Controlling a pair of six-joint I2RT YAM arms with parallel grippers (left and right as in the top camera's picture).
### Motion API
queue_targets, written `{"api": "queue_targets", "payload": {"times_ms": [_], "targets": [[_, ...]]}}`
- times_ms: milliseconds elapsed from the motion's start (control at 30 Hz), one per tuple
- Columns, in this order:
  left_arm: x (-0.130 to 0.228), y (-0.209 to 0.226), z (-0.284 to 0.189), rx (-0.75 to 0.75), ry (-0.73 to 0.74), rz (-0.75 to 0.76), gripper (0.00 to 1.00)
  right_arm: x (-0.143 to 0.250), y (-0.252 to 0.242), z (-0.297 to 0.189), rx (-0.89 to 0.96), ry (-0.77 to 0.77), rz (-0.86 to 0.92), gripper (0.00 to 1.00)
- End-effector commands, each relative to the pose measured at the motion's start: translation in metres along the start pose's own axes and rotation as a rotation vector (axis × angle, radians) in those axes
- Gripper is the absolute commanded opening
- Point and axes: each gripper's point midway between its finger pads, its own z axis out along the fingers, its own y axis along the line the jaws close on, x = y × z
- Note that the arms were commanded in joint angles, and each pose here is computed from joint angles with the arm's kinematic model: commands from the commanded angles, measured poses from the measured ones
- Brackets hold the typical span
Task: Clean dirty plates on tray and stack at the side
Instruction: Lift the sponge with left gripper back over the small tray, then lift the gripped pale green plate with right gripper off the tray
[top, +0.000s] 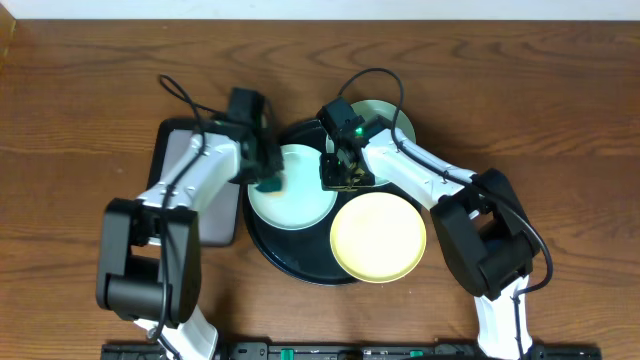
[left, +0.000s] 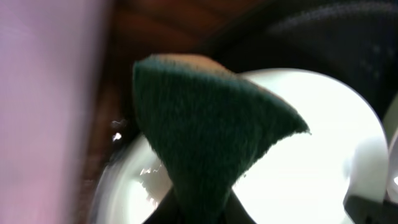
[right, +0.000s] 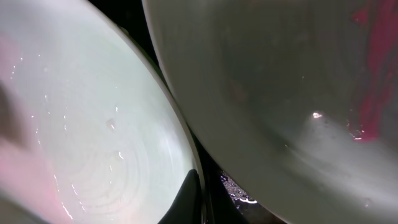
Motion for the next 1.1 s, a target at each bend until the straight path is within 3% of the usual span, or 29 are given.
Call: {"api": "queue_targets", "payload": {"times_ms": [0,167,500,867,1067], "targets": [[-0.027,0.013,-0.043,-0.027,-0.058,-0.028,0.08,-0.005,-0.004,0.0,0.016,-0.009,0.0,0.01],[-0.023,0.047,-0.082,-0.068,-0.014,-0.069,0.08,-0.003,-0.003,0.0,0.017,-0.006,-0.001,0.01],[-0.029,0.119,-0.097,-0.152,-0.023,-0.21,0.08,-0.007,0.004,-0.017,0.003,-0.043,-0.06,0.01],[-0.031,0.128,-0.099,-0.155,-0.033,-0.236,0.09,-0.028,0.007,-0.103,0.18,-0.329,-0.233,0.01],[-0.032,0.128,-0.099,-0.153,-0.035,-0.235,0.08,-0.029,0.012,-0.149,0.394,-0.506,-0.382,0.01]]}}
